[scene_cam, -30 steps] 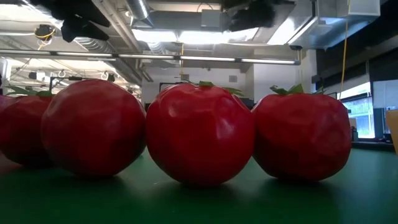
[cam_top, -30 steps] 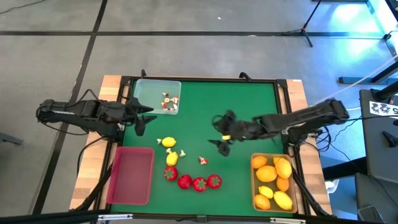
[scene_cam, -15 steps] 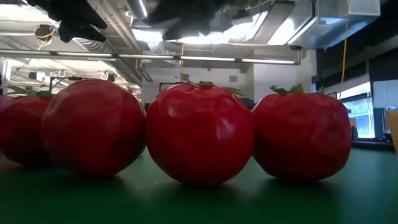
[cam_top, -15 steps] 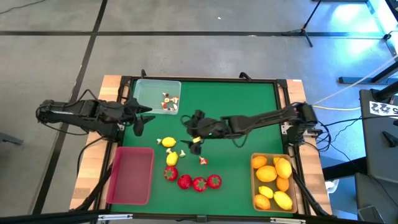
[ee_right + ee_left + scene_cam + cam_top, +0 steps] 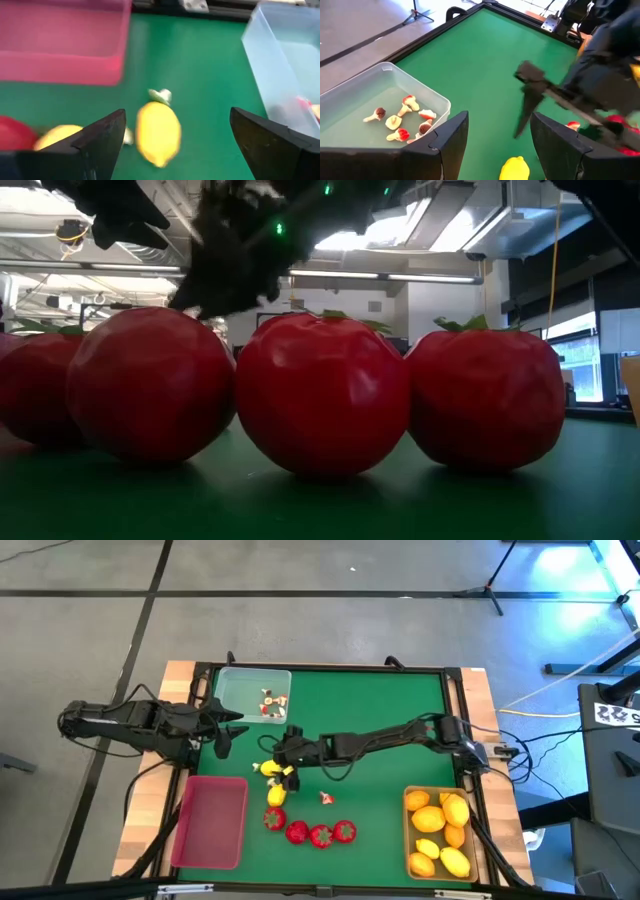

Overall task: Sort produce into baskets
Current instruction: Put the lemon into the orange bin

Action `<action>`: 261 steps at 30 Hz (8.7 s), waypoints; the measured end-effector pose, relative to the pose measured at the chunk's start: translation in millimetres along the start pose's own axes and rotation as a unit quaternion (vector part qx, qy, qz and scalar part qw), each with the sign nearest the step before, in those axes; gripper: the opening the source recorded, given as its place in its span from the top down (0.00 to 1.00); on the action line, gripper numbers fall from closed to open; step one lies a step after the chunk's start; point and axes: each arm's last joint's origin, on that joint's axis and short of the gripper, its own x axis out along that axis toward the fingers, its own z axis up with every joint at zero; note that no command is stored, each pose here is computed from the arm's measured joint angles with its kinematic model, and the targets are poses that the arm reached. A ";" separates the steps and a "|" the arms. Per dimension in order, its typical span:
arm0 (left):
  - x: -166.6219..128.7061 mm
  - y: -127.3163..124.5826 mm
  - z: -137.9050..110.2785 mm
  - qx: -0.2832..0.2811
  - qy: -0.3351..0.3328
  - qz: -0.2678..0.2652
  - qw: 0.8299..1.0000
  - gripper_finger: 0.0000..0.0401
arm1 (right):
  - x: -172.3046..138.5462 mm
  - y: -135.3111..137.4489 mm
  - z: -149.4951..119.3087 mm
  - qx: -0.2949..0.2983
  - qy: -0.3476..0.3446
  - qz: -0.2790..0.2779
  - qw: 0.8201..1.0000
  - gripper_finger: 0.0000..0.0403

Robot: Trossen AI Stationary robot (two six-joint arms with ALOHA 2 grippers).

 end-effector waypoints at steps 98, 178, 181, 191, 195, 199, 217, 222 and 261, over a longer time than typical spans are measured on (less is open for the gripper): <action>0.1 1.0 -1.6 -0.019 0.007 0.008 1.000 0.48 | -347.9 173.8 -96.1 0.174 0.456 -0.097 0.868 0.55; 0.1 1.0 -1.6 -0.019 0.007 0.008 1.000 0.48 | -130.4 47.7 -9.2 0.106 -0.043 -0.039 0.993 0.20; 0.1 1.0 -1.6 -0.019 0.007 0.008 1.000 0.48 | -108.0 49.7 -9.0 0.106 -0.068 -0.029 0.992 0.20; 0.3 0.9 -1.8 -0.022 0.007 0.008 1.000 0.48 | -31.0 72.3 -6.5 0.058 -0.039 -0.011 0.997 0.20; 0.3 1.0 -1.8 -0.024 0.008 0.008 1.000 0.48 | -15.6 78.2 -6.1 0.047 0.000 0.006 0.999 0.20; 0.3 1.0 -1.9 -0.024 0.008 0.008 1.000 0.48 | -5.2 82.3 -12.7 0.069 0.015 0.026 0.997 0.20; 0.3 1.0 -1.8 -0.030 0.008 0.008 1.000 0.48 | 33.3 92.4 -54.1 0.082 0.066 0.053 0.993 0.20; 0.3 1.0 -1.8 -0.028 0.008 0.008 1.000 0.48 | 33.4 92.2 -54.0 0.082 0.065 0.052 0.993 0.20; 0.3 1.0 -1.9 -0.033 0.008 0.008 0.999 0.48 | -16.0 79.9 20.8 -0.070 0.131 0.057 0.987 0.54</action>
